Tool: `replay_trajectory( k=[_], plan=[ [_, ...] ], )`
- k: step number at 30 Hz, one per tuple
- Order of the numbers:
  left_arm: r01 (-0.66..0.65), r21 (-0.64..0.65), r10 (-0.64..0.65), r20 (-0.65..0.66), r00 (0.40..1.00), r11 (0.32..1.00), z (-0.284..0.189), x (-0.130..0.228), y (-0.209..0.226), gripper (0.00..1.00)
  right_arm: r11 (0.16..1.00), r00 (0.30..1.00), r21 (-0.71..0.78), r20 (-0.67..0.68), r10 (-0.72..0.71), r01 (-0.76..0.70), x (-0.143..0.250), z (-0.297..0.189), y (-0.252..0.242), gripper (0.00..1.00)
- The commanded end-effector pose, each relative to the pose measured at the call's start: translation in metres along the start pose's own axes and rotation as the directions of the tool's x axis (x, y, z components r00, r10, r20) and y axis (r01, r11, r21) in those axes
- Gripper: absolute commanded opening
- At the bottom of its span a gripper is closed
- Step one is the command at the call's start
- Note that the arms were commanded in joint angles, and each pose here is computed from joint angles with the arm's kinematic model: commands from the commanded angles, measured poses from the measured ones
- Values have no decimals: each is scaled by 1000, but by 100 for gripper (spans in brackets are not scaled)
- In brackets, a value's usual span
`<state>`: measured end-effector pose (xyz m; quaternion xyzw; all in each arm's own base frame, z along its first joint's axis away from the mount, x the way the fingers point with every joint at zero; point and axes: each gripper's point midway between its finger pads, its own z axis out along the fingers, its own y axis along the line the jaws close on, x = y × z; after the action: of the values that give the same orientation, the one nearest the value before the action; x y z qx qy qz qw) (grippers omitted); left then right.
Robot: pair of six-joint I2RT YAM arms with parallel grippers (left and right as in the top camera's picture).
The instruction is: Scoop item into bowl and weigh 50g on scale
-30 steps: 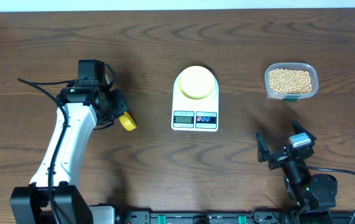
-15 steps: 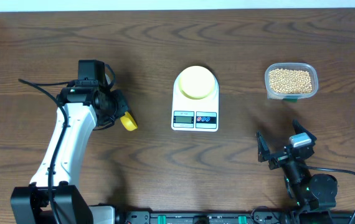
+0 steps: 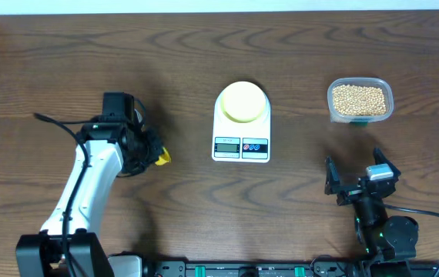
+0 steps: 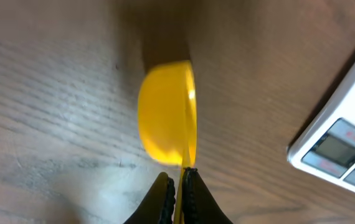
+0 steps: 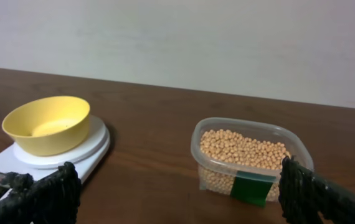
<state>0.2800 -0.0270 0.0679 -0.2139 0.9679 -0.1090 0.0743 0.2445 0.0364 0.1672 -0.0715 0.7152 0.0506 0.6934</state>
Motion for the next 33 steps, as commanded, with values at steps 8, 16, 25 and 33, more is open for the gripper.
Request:
replay_trajectory(
  k=[8, 16, 25, 33],
  plan=[
    [24, -149, -43, -123, 992, 989, 36, 44, 43, 31, 1000, 1000, 19, 10, 13, -13, -2, 0, -3, 99],
    [19, -117, -25, -45, 999, 993, 38, 25, 36, 36, 1000, 1000, 19, 11, 13, -13, -2, 0, -3, 99],
    [140, -151, -150, -55, 987, 979, 50, 41, 48, 43, 1000, 1000, 18, 6, 14, -14, -1, 0, -3, 99],
    [77, -145, -67, 69, 995, 986, 52, 11, 47, 44, 1000, 1000, 18, -12, 16, -16, 3, 0, -3, 99]
  ],
)
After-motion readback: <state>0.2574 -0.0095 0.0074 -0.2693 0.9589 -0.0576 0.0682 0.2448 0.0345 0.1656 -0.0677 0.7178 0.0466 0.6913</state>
